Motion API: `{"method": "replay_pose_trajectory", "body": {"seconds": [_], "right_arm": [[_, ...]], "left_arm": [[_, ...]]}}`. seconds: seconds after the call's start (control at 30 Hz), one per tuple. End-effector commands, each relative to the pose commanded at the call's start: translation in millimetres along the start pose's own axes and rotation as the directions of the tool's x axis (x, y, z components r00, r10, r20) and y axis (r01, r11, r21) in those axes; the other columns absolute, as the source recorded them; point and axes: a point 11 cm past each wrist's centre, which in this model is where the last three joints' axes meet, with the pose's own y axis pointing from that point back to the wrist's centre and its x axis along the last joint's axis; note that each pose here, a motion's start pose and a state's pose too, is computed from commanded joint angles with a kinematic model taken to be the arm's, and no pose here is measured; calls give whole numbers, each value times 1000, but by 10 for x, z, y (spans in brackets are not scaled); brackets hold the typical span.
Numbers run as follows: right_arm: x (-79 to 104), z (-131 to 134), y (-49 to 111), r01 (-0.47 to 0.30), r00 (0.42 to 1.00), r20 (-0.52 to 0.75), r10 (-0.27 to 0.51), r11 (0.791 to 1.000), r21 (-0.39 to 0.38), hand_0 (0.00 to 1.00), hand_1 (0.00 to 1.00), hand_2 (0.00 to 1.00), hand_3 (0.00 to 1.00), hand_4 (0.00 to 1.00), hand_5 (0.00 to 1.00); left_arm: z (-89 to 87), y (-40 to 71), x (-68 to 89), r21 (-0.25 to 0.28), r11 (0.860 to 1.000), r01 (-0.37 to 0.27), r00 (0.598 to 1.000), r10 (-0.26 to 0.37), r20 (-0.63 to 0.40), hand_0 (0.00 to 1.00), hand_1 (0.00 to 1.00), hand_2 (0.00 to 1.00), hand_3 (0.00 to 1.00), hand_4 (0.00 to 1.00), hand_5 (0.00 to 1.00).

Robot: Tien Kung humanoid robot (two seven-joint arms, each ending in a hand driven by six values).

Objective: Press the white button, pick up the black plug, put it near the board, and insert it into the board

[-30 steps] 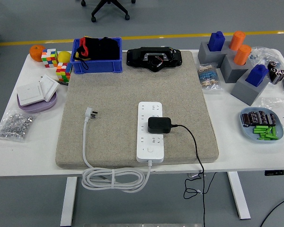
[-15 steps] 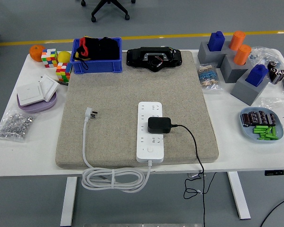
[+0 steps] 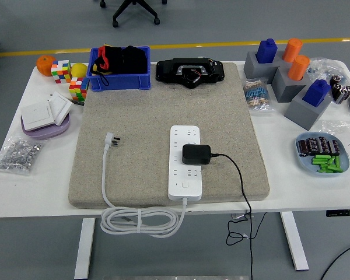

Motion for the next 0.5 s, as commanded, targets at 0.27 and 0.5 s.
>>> {"method": "replay_pose_trajectory", "body": {"seconds": [0.27,0.5], "right_arm": [[21,1,-41,9,1000,-10,-9,1000,-2,760,710,605,650,998,793],[-47,53,-54,39,999,-21,-41,998,-55,775,724,671,687,998,792]], "left_arm": [[-9,-1,13,0,1000,0,1000,0,-2,769,707,664,729,649,524],[-48,-8,-6,11,1000,2,1000,-2,-15,768,707,664,728,648,523]]}}
